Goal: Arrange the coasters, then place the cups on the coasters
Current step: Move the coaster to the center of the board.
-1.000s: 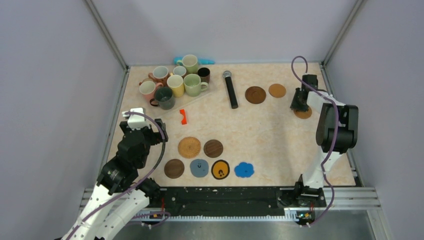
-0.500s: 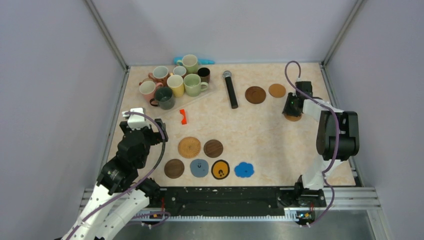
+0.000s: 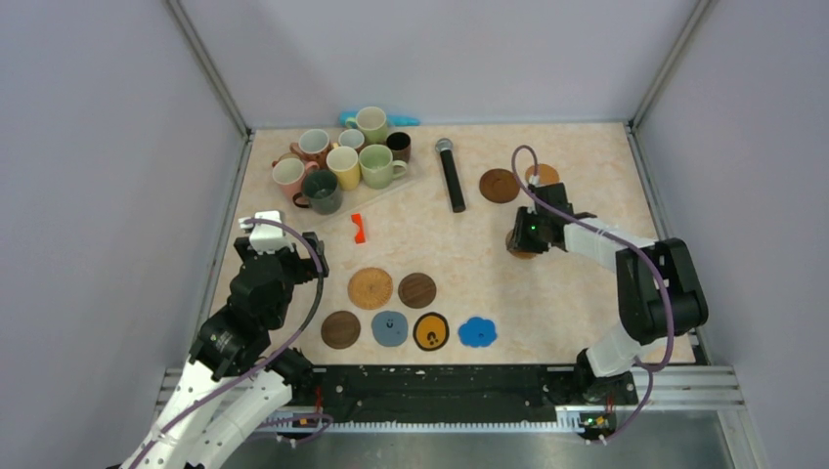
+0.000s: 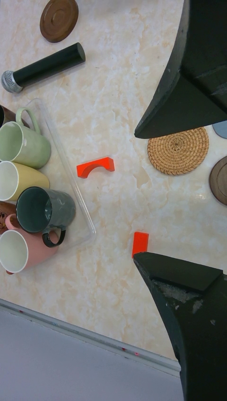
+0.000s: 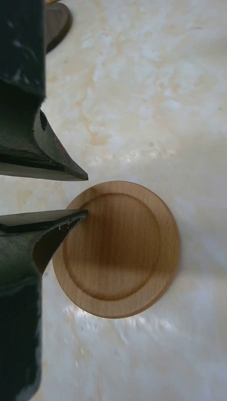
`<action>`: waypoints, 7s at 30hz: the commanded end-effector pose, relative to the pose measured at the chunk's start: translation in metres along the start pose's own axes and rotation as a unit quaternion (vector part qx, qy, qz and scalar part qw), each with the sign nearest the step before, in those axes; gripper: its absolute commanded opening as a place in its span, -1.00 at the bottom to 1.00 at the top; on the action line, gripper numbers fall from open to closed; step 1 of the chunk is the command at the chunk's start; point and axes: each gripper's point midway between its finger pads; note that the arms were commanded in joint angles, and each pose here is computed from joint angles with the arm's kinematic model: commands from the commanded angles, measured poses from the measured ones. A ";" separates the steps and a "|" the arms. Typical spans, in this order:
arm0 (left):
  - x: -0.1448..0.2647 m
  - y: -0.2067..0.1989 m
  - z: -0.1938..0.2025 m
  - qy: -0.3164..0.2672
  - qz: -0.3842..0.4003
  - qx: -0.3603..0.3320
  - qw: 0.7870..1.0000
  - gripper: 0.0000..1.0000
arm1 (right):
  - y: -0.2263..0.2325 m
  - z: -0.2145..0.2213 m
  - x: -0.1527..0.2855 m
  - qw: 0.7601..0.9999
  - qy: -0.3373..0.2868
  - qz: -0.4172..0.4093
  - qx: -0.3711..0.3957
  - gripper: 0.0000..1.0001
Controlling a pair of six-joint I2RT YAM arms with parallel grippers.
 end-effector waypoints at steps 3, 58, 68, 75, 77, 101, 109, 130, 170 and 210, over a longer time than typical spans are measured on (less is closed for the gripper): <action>-0.003 -0.003 -0.008 -0.015 0.004 0.005 1.000 0.90 | 0.041 0.057 0.010 0.997 0.056 -0.041 0.026 -0.42; -0.002 -0.003 -0.007 -0.015 0.004 0.004 1.000 0.90 | 0.122 0.171 0.022 0.985 0.107 -0.070 0.113 -0.44; -0.002 -0.002 -0.008 -0.016 0.003 0.005 1.000 0.90 | 0.111 0.161 0.033 0.990 0.086 -0.041 0.106 -0.44; -0.002 -0.002 -0.008 -0.016 0.003 0.005 1.000 0.89 | 0.099 0.164 0.037 0.991 0.088 -0.021 0.103 -0.44; -0.002 -0.002 -0.008 -0.015 0.003 0.005 1.000 0.89 | 0.097 0.167 0.037 0.991 0.091 -0.020 0.100 -0.44; -0.002 -0.005 -0.008 -0.015 0.008 0.005 1.000 0.89 | 0.125 -0.032 0.069 0.987 -0.133 -0.018 0.084 -0.42; -0.001 -0.004 -0.008 -0.017 0.007 0.006 1.000 0.90 | 0.062 -0.117 0.045 0.982 -0.186 0.031 0.000 -0.42; 0.000 0.000 -0.010 -0.024 0.002 0.008 1.000 0.91 | 0.005 -0.186 -0.053 0.989 -0.120 0.061 -0.054 -0.29; -0.003 -0.003 -0.008 -0.017 0.003 0.004 1.000 0.91 | -0.021 -0.122 -0.066 0.990 -0.032 0.133 -0.032 -0.74; 0.000 -0.003 -0.010 -0.021 0.006 0.008 1.000 0.89 | 0.032 0.049 -0.009 0.994 0.070 0.082 0.022 -0.70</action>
Point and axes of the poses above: each gripper's point midway between its finger pads, its own x axis back along the fingers, its own y axis along the line the jaws close on, z = x × y, and after that the axes turned 4 degrees about -x, right-handed
